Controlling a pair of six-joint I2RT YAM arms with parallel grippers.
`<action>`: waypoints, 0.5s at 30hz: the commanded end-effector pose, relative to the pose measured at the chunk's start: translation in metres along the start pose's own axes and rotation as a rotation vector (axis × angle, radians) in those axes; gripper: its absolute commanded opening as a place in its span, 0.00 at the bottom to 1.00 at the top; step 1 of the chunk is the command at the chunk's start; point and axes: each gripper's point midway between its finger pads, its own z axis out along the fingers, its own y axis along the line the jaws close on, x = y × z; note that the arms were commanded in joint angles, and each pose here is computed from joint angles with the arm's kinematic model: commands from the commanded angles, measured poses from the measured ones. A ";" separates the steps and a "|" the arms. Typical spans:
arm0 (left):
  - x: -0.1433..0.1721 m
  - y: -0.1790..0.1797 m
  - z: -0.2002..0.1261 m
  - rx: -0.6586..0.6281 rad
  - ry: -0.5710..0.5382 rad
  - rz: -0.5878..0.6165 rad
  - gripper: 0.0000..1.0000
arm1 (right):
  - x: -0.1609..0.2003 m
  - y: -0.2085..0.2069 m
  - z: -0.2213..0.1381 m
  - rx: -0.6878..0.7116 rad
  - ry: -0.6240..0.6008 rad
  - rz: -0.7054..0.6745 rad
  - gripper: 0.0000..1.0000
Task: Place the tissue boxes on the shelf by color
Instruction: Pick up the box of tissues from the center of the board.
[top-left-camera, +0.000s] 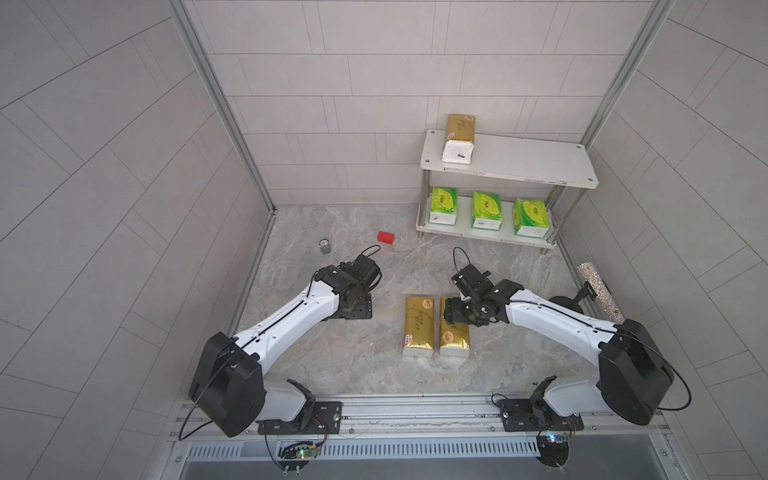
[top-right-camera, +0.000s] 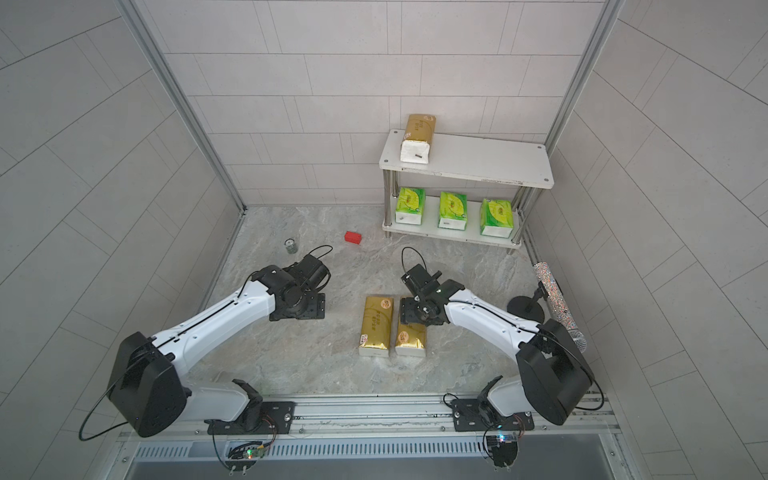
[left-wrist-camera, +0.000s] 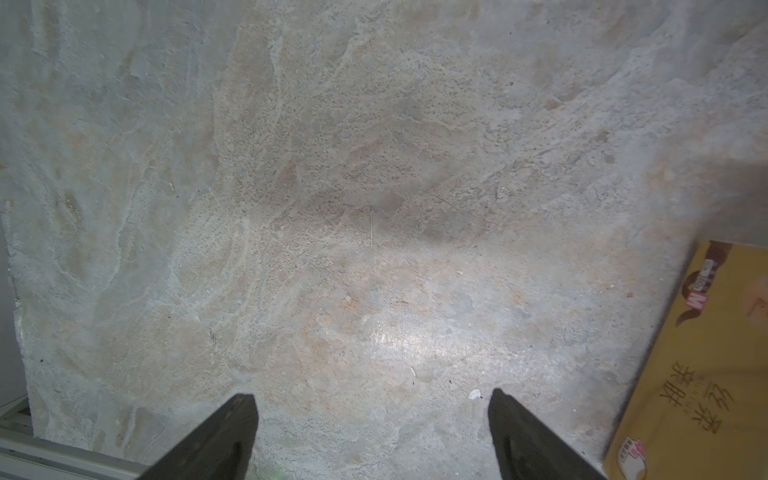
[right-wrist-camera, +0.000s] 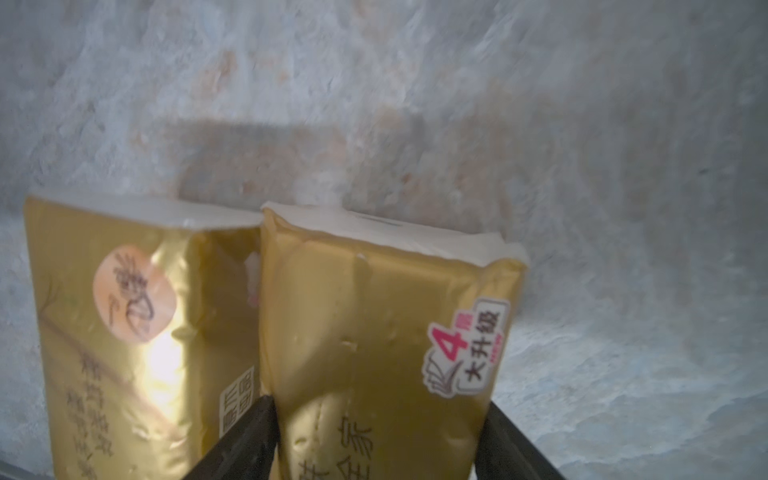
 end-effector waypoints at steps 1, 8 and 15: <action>-0.003 0.003 -0.006 -0.025 -0.006 0.025 0.95 | -0.022 -0.010 0.003 -0.031 0.035 -0.076 0.76; -0.006 0.003 -0.009 -0.032 -0.004 0.038 0.95 | -0.063 -0.007 0.027 -0.072 0.174 -0.213 0.81; -0.009 0.004 -0.011 -0.043 -0.005 0.051 0.95 | -0.111 -0.001 0.005 -0.017 0.022 -0.248 0.92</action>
